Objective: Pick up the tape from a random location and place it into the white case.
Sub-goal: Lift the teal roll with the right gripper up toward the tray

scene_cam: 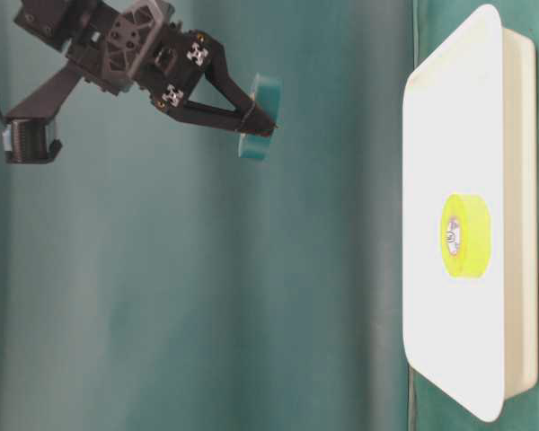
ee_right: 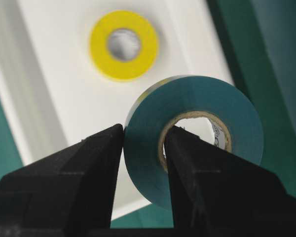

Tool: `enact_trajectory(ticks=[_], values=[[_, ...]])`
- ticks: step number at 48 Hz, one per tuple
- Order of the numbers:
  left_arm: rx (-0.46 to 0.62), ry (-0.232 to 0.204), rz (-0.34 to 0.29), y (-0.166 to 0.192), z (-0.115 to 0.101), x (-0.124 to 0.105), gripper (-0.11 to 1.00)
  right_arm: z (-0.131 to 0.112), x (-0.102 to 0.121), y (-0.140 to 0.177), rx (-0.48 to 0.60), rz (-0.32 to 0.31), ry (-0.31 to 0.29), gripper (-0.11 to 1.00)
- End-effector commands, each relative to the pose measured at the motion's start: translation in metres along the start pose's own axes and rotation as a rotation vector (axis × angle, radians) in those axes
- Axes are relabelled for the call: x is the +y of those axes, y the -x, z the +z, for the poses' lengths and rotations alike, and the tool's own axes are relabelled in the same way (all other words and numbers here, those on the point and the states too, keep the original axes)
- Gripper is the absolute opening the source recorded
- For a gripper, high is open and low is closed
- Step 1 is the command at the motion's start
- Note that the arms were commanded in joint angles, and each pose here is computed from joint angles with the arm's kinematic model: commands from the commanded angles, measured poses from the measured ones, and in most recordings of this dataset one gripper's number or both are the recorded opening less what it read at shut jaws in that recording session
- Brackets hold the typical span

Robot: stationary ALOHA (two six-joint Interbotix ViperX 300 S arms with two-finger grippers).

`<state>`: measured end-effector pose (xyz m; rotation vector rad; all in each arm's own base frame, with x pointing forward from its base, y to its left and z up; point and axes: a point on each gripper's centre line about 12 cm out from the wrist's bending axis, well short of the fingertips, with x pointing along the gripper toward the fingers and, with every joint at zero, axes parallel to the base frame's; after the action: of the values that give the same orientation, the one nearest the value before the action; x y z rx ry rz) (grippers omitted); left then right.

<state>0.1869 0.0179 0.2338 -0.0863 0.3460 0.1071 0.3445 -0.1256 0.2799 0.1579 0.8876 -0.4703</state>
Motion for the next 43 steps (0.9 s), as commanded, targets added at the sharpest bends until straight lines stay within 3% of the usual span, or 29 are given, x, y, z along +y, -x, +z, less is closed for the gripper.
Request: enact_trajectory(ticks=[1, 43], values=[[-0.018, 0.0, -0.001, -0.0001, 0.0071, -0.0005, 0.91, 0.0133, -0.0022, 0.01, -0.053, 0.001, -0.005, 0.3], [-0.02, 0.0, -0.002, -0.0001, 0.0077, -0.0006, 0.91, 0.0144, -0.0021, 0.0101, -0.063, 0.001, -0.004, 0.3]])
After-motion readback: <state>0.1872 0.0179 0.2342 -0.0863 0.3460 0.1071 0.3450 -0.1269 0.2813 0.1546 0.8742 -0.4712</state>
